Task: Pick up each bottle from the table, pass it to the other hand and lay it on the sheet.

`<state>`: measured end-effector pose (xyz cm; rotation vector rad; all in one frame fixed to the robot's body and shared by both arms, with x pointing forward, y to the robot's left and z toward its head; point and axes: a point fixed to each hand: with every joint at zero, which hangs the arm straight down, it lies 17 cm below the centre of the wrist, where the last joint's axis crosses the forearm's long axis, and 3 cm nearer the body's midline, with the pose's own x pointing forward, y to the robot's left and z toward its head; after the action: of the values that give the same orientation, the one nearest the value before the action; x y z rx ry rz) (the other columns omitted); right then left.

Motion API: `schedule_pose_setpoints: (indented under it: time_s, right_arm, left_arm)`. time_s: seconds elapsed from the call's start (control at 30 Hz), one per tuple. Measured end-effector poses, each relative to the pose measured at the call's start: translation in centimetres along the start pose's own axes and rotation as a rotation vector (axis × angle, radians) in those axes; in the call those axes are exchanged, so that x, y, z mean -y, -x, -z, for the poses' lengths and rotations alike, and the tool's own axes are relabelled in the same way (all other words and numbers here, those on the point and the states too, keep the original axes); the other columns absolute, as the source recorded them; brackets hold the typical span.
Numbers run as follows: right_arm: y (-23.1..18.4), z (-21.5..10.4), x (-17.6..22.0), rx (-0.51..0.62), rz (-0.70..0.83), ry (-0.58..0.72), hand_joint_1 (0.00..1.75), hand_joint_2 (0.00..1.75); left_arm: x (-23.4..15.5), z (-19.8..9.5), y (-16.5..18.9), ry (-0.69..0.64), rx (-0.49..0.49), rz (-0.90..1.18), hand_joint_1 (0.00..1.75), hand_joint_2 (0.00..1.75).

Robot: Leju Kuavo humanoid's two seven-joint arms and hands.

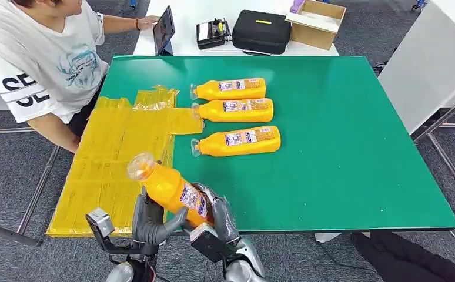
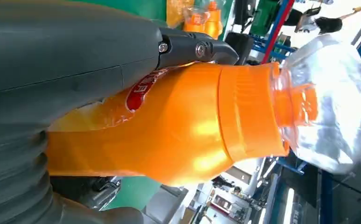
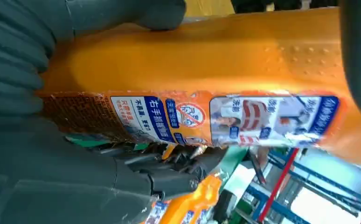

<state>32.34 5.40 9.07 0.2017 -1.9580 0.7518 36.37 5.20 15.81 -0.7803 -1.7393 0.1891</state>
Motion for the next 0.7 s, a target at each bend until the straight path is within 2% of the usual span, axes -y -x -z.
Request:
schedule_pose_setpoints:
  time_s: [0.7]
  right_arm:
    - [0.2, -0.3, -2.7, 0.005, -0.035, -0.109, 1.75, 1.75]
  left_arm:
    - [-0.1, -0.5, 1.3, 0.01, -0.041, 0.016, 0.0, 1.75]
